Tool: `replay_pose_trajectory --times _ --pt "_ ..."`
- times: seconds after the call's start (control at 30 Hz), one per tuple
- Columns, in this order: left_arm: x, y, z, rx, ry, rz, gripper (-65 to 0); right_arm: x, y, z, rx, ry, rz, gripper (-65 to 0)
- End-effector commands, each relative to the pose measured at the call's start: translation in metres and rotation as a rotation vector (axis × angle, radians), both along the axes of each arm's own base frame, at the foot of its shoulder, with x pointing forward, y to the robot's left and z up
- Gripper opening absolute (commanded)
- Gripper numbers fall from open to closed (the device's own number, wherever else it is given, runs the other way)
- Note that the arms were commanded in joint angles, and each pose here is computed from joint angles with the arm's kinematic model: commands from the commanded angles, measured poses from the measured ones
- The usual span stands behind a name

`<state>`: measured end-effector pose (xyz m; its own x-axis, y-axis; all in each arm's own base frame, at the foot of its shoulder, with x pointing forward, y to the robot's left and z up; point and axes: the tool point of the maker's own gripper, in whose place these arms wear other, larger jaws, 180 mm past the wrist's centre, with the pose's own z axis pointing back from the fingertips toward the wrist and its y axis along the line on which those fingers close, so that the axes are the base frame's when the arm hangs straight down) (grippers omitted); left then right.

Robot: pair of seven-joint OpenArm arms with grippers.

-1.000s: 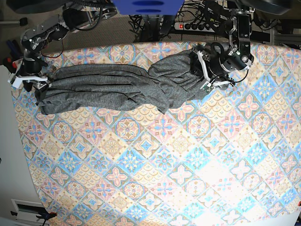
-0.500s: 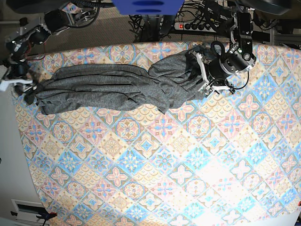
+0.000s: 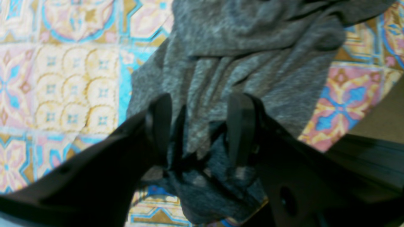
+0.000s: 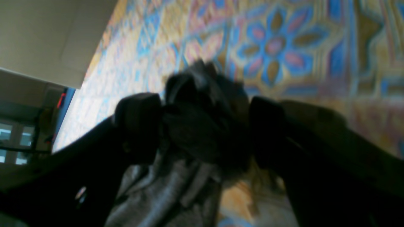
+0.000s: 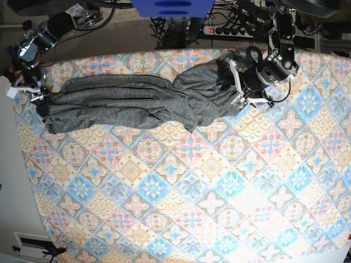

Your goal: Layout the t-shirt on the table in an organized manner, then fold the t-shirt properly

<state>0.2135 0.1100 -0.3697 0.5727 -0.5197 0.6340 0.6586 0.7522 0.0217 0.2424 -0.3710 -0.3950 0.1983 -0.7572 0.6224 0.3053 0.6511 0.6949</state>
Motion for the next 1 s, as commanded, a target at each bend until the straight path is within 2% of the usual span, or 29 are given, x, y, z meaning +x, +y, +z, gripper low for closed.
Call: replay_pose_trajectory --times 0.0,0.1,0.4,0.53,0.67,0.83,0.9,0.97 --pt "0.005 -0.001 0.009 -0.015 -0.033 -0.001 -36.8 0.006 -0.009 0.014 -0.028 -0.040 -0.003 -22.8" --pt "0.007 -0.001 0.009 -0.015 -0.036 -0.001 -36.8 0.007 -0.005 0.010 -0.021 -0.033 0.007 -22.8" --pt "0.007 -0.001 0.010 -0.015 -0.038 -0.001 -36.8 0.023 0.035 -0.001 -0.007 0.032 0.178 -22.8" --pt "0.007 -0.001 0.010 -0.015 -0.038 -0.001 -36.8 0.022 0.040 -0.004 -0.002 0.049 0.201 -22.9" --pt "0.007 -0.001 0.010 -0.015 -0.038 -0.001 -36.8 0.028 0.064 -0.012 0.005 0.095 0.305 -22.9" --pt "0.007 -0.001 0.010 -0.016 -0.038 0.000 -36.8 0.034 0.085 -0.017 0.002 0.116 0.384 -23.1" --pt "0.007 -0.002 0.009 -0.017 -0.037 0.001 -36.8 0.036 0.089 -0.018 0.001 0.119 0.402 -26.1" --pt "0.007 -0.002 0.009 -0.017 -0.037 0.001 -36.8 0.037 0.091 -0.018 0.001 0.120 0.408 -34.0"
